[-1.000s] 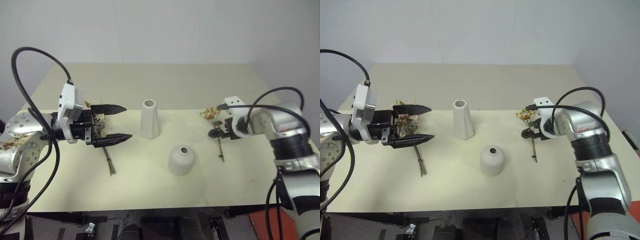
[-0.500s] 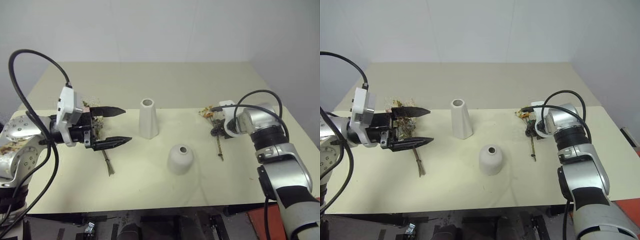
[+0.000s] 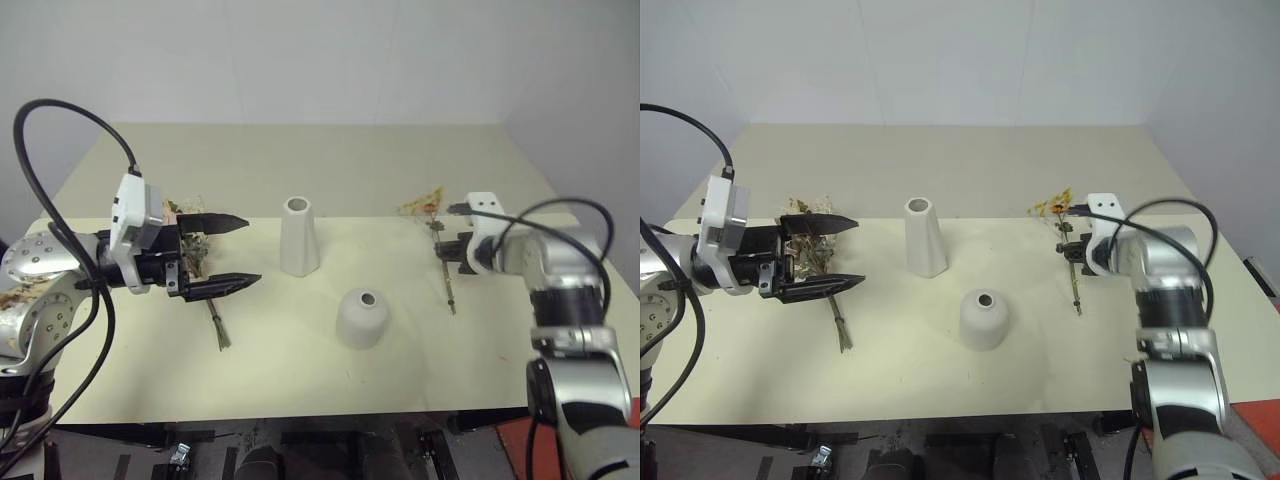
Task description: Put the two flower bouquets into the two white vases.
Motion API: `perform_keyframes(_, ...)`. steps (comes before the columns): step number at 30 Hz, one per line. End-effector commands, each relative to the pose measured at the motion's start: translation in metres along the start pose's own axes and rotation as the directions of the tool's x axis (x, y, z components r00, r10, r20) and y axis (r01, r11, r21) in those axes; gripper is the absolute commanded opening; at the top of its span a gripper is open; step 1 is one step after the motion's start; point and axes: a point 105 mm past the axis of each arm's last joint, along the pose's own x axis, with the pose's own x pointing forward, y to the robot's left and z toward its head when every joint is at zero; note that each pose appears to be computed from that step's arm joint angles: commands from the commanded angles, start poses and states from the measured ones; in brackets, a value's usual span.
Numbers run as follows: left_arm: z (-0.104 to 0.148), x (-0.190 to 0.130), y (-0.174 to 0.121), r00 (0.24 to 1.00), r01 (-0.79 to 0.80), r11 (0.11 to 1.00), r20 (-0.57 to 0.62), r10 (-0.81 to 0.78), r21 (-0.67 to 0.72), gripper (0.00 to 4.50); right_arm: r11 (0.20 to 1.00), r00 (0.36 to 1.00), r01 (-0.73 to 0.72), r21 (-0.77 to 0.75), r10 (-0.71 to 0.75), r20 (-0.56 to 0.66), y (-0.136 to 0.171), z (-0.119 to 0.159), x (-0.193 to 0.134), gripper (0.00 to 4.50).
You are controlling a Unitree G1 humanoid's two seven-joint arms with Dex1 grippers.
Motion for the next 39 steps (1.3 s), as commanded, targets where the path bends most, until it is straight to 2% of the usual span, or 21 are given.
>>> perform_keyframes(1,0.007,-0.002,-0.001,1.0,0.011,0.999,0.006,-0.011,0.036,4.5,0.998,0.942,0.003,-0.061,0.017,0.336,0.011,0.045,-0.042,0.05)
perform_keyframes(3,0.006,-0.001,-0.002,1.0,0.024,0.999,0.004,-0.024,0.023,4.5,0.993,0.874,-0.082,-0.09,0.115,0.473,0.028,0.05,-0.063,0.05)
perform_keyframes(7,0.002,0.001,-0.003,0.999,0.047,0.999,-0.005,-0.047,0.001,4.5,0.95,0.734,-0.256,-0.18,0.312,0.604,0.068,0.055,-0.099,0.05)
perform_keyframes(9,0.0,0.001,-0.003,0.998,0.055,0.998,-0.01,-0.055,-0.008,4.5,0.932,0.681,-0.292,-0.216,0.361,0.637,0.081,0.057,-0.111,0.05)
perform_keyframes(12,-0.004,0.004,-0.005,0.996,0.082,0.996,-0.018,-0.083,-0.028,4.5,0.889,0.565,-0.341,-0.307,0.455,0.688,0.109,0.063,-0.131,0.05)
perform_keyframes(14,-0.006,0.006,-0.005,0.995,0.095,0.995,-0.018,-0.095,-0.031,4.5,0.872,0.526,-0.353,-0.339,0.485,0.699,0.122,0.063,-0.137,0.05)
perform_keyframes(18,-0.006,0.009,-0.004,0.994,0.104,0.994,-0.017,-0.104,-0.028,4.5,0.852,0.491,-0.35,-0.389,0.52,0.699,0.14,0.058,-0.14,0.05)
perform_keyframes(25,-0.006,0.007,-0.002,0.994,0.107,0.994,-0.022,-0.108,-0.022,4.5,0.841,0.492,-0.362,-0.402,0.539,0.684,0.154,0.047,-0.129,0.05)
perform_keyframes(30,-0.006,0.006,-0.001,0.994,0.103,0.995,-0.029,-0.103,-0.018,4.5,0.812,0.464,-0.423,-0.401,0.575,0.674,0.163,0.042,-0.131,0.05)
perform_keyframes(39,-0.004,0.005,0.0,0.995,0.097,0.995,-0.038,-0.097,-0.005,4.5,0.804,0.484,-0.458,-0.38,0.584,0.652,0.165,0.03,-0.117,0.05)
